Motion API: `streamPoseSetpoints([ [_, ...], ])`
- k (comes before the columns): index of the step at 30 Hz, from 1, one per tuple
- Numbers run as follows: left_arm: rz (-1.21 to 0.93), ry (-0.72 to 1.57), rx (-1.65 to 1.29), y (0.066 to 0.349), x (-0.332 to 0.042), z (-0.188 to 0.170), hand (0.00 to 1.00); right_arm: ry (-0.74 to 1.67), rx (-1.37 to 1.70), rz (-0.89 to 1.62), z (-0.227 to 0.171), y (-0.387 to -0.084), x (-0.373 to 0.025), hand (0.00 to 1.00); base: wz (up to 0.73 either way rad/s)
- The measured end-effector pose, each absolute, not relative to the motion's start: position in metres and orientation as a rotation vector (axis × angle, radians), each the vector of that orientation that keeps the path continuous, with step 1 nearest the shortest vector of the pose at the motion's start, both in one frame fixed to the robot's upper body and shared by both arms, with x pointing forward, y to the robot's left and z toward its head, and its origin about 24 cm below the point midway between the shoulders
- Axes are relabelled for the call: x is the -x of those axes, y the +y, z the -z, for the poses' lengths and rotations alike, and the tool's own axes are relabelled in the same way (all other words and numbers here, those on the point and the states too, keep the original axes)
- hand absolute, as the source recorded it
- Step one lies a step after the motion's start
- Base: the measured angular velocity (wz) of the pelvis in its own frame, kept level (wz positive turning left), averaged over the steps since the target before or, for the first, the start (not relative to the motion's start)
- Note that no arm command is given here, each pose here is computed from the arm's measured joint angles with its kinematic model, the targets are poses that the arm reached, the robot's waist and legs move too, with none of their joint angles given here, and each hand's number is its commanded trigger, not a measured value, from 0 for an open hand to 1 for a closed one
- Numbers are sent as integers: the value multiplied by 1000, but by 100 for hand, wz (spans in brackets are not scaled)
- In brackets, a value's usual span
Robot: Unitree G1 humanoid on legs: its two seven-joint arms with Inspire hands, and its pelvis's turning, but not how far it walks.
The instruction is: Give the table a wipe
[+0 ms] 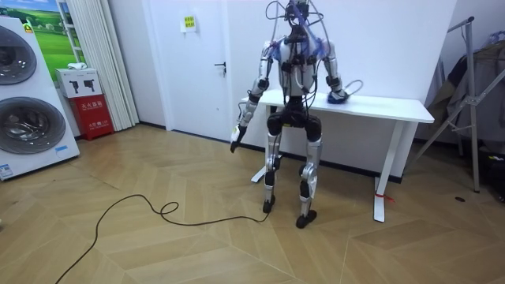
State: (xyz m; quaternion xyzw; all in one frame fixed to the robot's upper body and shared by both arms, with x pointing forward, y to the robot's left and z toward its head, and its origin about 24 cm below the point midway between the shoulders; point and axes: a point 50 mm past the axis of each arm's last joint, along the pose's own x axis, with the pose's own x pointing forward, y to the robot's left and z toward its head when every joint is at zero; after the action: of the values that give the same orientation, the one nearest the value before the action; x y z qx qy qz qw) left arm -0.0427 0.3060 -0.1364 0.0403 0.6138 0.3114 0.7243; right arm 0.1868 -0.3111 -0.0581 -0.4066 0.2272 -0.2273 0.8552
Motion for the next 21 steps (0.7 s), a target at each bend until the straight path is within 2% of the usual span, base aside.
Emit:
streamPoseSetpoints([
  [3, -662, 1265, -125, 311, 19, 132, 0, 604, 849, 600, 64, -345, -148, 100, -18],
  [5, -622, 1226, -139, 309, 5, 132, 0, 619, 832, 627, 64, -350, -142, 100, -11],
  [7, -572, 1215, -146, 302, -6, 136, 0, 621, 831, 632, 62, -349, -147, 100, -15],
  [10, -496, 1245, -135, 284, -8, 143, 0, 617, 868, 602, 55, -337, -179, 100, -64],
  [13, -445, 1312, -112, 269, -7, 152, 0, 482, 990, 359, 35, -277, -243, 100, -67],
  [15, -417, 1321, -93, 266, -16, 154, 0, 261, 1093, 114, 6, -208, -295, 100, 15],
  [17, -404, 1318, -81, 266, -17, 154, 0, 127, 1130, 10, -20, -177, -321, 100, 30],
  [19, -423, 1342, -76, 270, -7, 153, 0, 52, 1127, -1, -39, -169, -337, 100, 57],
  [21, -460, 1411, -72, 276, 21, 151, 0, 122, 1101, 36, -29, -187, -335, 100, 82],
])
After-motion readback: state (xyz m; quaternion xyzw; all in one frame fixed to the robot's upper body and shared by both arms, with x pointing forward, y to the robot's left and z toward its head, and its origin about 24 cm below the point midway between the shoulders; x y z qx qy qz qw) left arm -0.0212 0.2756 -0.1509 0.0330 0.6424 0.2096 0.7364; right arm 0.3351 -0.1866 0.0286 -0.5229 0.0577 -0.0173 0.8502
